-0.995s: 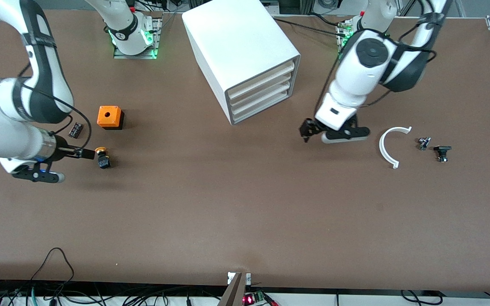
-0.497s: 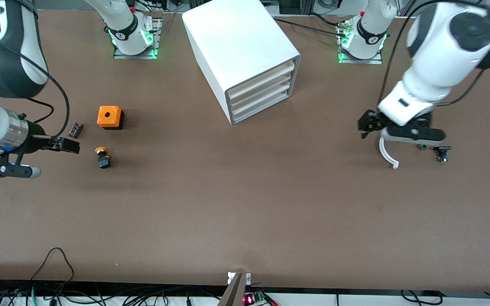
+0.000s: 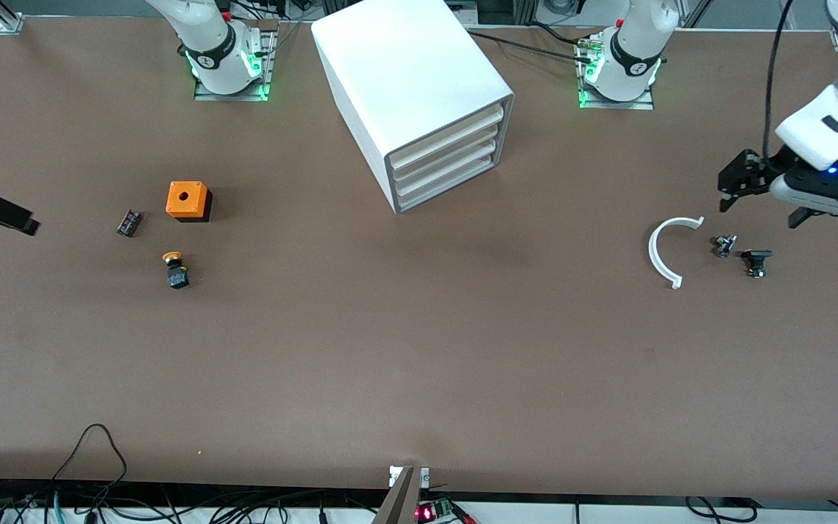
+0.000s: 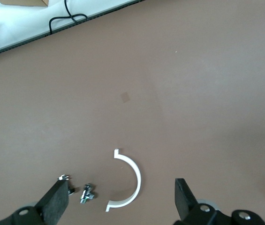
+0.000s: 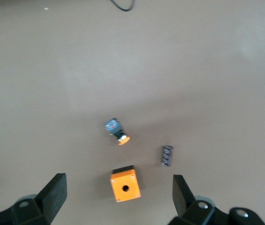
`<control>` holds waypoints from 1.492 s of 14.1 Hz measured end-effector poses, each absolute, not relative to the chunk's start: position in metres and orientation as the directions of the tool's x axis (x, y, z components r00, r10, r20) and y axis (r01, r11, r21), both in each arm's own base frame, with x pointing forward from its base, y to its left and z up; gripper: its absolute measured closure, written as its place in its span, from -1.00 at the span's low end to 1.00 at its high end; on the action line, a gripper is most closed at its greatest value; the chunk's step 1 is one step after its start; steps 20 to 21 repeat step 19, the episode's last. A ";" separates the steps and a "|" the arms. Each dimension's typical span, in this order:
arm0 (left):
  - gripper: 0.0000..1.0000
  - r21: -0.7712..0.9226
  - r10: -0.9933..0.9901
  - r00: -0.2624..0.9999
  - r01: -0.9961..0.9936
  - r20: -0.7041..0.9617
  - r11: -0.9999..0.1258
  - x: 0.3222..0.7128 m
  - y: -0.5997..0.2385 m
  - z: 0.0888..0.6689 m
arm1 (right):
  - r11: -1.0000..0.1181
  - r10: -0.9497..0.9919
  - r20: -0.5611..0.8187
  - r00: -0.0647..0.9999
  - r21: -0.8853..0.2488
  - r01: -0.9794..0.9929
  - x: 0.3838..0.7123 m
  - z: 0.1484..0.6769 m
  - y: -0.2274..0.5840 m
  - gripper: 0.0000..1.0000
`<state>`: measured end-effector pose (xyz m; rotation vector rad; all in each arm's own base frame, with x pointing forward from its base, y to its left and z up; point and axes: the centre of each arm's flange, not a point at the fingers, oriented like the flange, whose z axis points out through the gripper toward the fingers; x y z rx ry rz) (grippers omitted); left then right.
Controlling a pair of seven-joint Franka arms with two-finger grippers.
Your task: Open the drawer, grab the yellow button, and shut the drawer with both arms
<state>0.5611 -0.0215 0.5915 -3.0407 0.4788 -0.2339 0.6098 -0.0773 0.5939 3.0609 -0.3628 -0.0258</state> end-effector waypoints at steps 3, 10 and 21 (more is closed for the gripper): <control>-1.00 -0.077 -0.315 0.940 -0.307 0.133 -0.949 0.561 -0.019 0.591 | -0.977 -0.208 -0.023 0.978 0.058 -0.207 0.595 0.595 -0.086 -1.00; -1.00 -0.051 -0.204 0.976 -0.201 0.073 -0.978 0.552 -0.014 0.606 | -0.986 -0.162 -0.032 0.986 0.045 -0.160 0.568 0.623 -0.083 -1.00; -1.00 -0.041 -0.142 0.990 -0.141 0.021 -0.989 0.544 -0.013 0.614 | -0.990 -0.135 -0.058 0.989 0.041 -0.133 0.559 0.629 -0.077 -1.00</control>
